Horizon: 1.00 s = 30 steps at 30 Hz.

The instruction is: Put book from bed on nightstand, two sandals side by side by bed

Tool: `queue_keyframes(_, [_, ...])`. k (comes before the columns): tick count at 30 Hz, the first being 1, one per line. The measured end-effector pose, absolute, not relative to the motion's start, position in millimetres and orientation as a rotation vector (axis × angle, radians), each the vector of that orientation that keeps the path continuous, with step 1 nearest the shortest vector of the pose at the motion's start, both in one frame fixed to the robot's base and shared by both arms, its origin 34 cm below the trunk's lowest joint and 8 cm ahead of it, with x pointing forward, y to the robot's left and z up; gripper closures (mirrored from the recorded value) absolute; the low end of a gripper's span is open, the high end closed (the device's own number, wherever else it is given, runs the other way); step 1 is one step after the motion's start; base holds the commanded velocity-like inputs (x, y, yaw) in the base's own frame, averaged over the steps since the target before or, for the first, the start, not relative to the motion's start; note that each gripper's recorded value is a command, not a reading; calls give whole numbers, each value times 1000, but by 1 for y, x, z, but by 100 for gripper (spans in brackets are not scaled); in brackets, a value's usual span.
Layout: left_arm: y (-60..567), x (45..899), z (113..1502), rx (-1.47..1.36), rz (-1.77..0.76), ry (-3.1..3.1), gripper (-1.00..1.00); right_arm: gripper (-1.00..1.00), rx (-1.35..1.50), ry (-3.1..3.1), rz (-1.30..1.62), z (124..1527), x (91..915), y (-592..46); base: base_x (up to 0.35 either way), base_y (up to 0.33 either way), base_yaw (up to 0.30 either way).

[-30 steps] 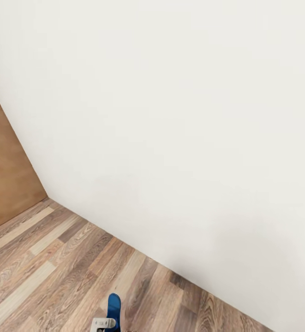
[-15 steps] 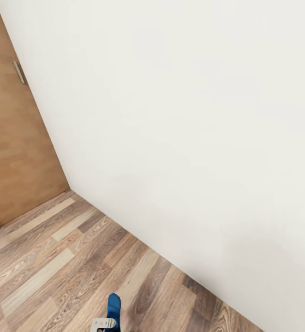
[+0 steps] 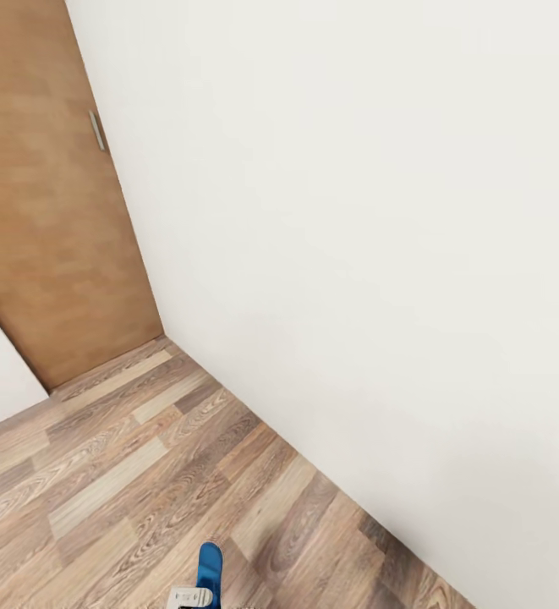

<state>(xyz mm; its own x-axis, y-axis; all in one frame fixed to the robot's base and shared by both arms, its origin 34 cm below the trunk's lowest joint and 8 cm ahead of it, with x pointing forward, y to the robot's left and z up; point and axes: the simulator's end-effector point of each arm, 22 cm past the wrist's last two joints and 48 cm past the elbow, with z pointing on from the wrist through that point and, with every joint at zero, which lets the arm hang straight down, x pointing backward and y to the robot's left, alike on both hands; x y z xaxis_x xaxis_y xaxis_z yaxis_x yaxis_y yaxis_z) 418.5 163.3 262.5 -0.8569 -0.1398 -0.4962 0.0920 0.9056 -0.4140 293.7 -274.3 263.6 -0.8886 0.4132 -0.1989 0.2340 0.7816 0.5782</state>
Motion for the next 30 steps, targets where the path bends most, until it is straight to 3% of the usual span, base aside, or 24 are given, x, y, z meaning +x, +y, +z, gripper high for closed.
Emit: queue_keyframes(30, [162, 408, 256, -45, -594, 2559, 100, -100, 504, 2671, 802, 261, 289, -274, 0, 0, 268])
